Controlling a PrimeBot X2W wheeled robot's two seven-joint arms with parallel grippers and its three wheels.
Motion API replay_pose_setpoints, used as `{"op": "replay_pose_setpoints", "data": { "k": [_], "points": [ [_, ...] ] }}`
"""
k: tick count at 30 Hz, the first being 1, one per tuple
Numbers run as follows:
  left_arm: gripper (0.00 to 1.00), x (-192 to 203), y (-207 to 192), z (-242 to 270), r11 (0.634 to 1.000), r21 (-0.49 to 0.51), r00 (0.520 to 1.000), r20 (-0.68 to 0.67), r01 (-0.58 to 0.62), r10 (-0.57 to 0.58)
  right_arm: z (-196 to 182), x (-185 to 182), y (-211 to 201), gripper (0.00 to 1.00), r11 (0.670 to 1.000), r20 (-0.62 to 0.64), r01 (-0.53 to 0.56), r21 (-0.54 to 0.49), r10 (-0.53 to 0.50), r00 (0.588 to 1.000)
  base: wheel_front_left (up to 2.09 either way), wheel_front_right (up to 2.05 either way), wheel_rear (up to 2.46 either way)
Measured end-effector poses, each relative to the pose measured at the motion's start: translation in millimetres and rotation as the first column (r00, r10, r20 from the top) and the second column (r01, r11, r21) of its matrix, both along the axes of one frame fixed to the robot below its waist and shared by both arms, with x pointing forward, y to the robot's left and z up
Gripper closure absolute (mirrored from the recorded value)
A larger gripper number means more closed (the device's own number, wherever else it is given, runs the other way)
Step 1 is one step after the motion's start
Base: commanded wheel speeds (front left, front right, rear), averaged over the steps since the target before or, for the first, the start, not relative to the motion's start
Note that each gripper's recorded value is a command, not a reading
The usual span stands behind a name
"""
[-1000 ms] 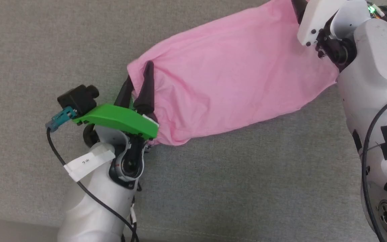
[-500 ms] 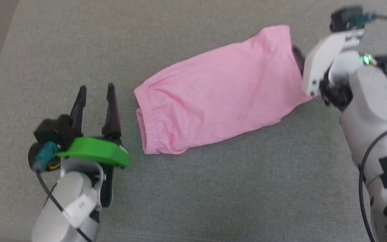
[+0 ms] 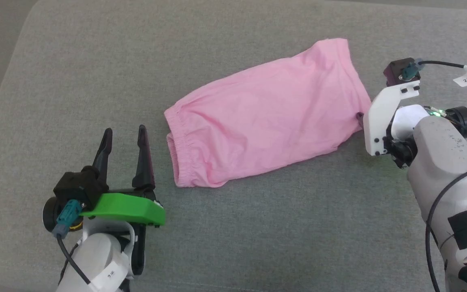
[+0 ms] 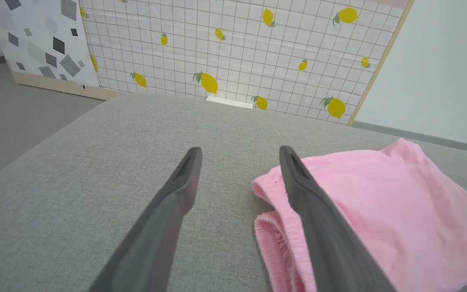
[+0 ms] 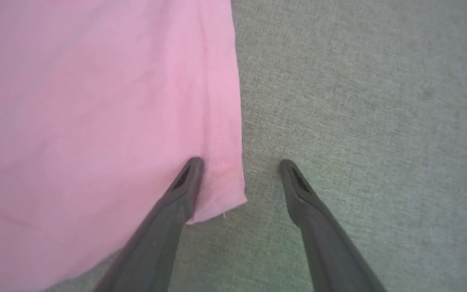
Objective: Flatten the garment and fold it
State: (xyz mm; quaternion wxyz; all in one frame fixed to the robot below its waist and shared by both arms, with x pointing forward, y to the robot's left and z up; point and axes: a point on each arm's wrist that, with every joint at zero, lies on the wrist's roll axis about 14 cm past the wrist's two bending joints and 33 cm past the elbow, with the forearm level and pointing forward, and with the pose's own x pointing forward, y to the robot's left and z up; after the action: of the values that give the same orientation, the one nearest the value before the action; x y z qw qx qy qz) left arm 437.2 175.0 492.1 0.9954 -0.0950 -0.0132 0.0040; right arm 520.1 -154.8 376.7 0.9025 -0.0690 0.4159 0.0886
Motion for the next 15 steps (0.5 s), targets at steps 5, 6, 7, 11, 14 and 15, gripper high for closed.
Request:
{"op": "replay_pose_setpoints", "data": {
  "k": [5, 6, 7, 11, 14, 15],
  "points": [
    [0.00, -0.7, 5.7, -13.2, 1.000, -0.001, 0.999, -0.036, -0.016, 0.016, -9.5, 3.3, 16.0, 0.00, 0.999, -0.019, -0.046, -0.008, 0.046, 0.999, 0.00, 0.00, 0.00],
    [0.00, -0.9, 6.1, -15.3, 1.000, -0.002, 0.999, -0.041, -0.015, 0.015, -11.1, 3.2, 18.7, 0.00, 0.998, -0.028, -0.055, -0.012, 0.054, 0.998, 0.00, 0.00, 0.00],
    [0.00, -1.2, 6.8, -17.3, 1.000, -0.002, 0.999, -0.047, -0.017, 0.016, -12.6, 2.6, 21.7, 0.00, 0.998, -0.038, -0.063, -0.015, 0.062, 0.997, 0.00, 0.00, 0.00],
    [0.00, -3.1, 7.1, -25.2, 1.000, 0.000, 0.997, -0.079, -0.014, 0.014, -12.4, 0.1, 26.4, 1.00, 0.997, -0.083, -0.077, -0.027, 0.074, 0.994, 0.00, 0.00, 0.00],
    [0.00, -4.2, 1.5, -28.4, 1.000, -0.014, 0.992, -0.124, 0.004, -0.005, -7.0, -1.4, 32.9, 1.00, 0.996, -0.090, -0.086, -0.012, 0.084, 0.992, 0.00, 0.00, 0.00],
    [0.00, -5.0, -2.2, -30.7, 1.000, -0.025, 0.988, -0.154, 0.014, -0.018, -5.6, -2.9, 34.4, 1.00, 0.996, -0.091, -0.088, -0.008, 0.087, 0.992, 0.00, 0.00, 0.00]
  ]
}}
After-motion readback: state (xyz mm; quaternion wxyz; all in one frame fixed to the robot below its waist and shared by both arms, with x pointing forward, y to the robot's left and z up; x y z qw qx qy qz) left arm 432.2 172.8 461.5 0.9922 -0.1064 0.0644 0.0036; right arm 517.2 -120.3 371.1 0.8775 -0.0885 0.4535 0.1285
